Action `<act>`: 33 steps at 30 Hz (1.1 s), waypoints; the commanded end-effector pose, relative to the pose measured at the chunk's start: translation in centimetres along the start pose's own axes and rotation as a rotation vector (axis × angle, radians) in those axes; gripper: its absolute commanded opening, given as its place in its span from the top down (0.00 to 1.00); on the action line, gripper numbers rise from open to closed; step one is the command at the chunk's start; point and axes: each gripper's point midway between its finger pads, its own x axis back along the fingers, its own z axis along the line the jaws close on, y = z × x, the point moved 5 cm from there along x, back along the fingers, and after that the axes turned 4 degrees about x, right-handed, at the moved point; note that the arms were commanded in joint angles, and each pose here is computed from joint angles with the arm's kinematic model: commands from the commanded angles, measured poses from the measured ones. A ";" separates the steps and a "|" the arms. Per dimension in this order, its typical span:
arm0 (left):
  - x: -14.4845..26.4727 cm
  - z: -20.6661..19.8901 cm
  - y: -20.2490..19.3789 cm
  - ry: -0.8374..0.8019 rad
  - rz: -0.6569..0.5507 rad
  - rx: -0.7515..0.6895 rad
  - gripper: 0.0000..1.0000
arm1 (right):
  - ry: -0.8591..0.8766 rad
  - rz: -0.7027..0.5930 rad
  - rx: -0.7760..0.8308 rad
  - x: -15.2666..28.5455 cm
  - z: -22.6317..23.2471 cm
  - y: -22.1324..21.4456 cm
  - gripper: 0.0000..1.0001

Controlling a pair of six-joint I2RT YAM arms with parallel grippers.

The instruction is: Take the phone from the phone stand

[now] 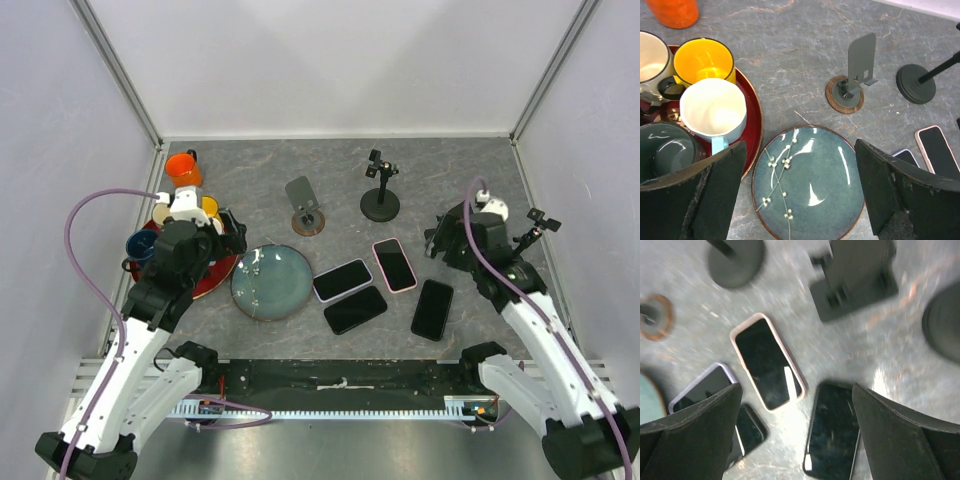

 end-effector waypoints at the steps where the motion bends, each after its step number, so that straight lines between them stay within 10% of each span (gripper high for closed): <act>1: 0.6 1.6 1.5 0.113 -0.101 0.006 0.04 | 0.090 -0.345 0.123 6.0 1.3 7.7 0.02; 17: 14.7 3.6 10.2 0.104 -0.557 0.028 0.00 | -0.045 -0.971 0.171 22.7 -4.0 13.1 0.02; 33: 22.4 7.1 10.0 0.111 -0.907 0.148 0.00 | -0.052 -1.060 0.183 24.2 -5.0 12.5 0.02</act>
